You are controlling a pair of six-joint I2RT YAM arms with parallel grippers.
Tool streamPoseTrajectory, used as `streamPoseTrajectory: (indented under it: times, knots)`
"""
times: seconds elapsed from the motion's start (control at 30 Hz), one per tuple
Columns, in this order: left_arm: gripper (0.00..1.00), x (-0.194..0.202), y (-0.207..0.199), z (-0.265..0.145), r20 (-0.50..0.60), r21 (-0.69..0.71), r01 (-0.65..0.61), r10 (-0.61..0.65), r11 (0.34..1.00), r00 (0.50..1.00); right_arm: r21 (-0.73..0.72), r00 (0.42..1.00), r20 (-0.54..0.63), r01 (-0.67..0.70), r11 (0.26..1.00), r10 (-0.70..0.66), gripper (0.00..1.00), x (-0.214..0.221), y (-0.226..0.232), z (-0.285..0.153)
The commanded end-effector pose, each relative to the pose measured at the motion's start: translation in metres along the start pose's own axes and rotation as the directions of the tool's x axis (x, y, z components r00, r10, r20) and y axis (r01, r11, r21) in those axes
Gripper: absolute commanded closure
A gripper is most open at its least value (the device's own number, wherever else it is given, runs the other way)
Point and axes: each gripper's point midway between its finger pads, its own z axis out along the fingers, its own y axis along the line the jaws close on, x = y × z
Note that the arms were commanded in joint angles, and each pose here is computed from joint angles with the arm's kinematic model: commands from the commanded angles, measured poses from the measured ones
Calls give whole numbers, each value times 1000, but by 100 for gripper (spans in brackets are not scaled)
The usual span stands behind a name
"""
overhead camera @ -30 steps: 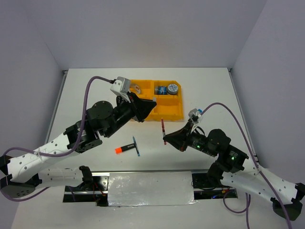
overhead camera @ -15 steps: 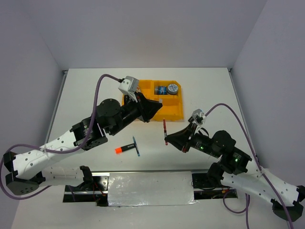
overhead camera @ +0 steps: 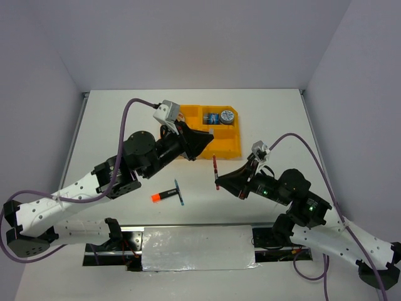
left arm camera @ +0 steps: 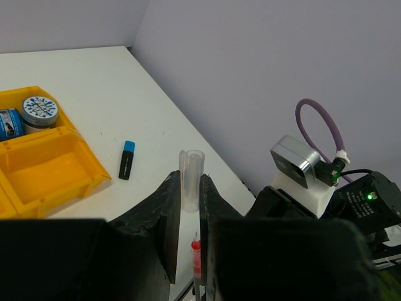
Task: Sort the stationery into containers
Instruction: Close the pen cap on the pen.
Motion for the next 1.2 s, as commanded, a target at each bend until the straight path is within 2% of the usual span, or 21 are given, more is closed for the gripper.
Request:
streamPoseTrajectory:
  times: [0.0, 1.17]
  knots:
    - [99, -21, -16, -6, 74, 67, 32, -37, 997, 997, -45, 996, 93, 10, 999, -5, 100, -35, 20, 0]
    - [99, -2, -11, -3, 36, 65, 47, -49, 997, 998, 17, 994, 111, 8, 1000, -9, 100, -52, 14, 13]
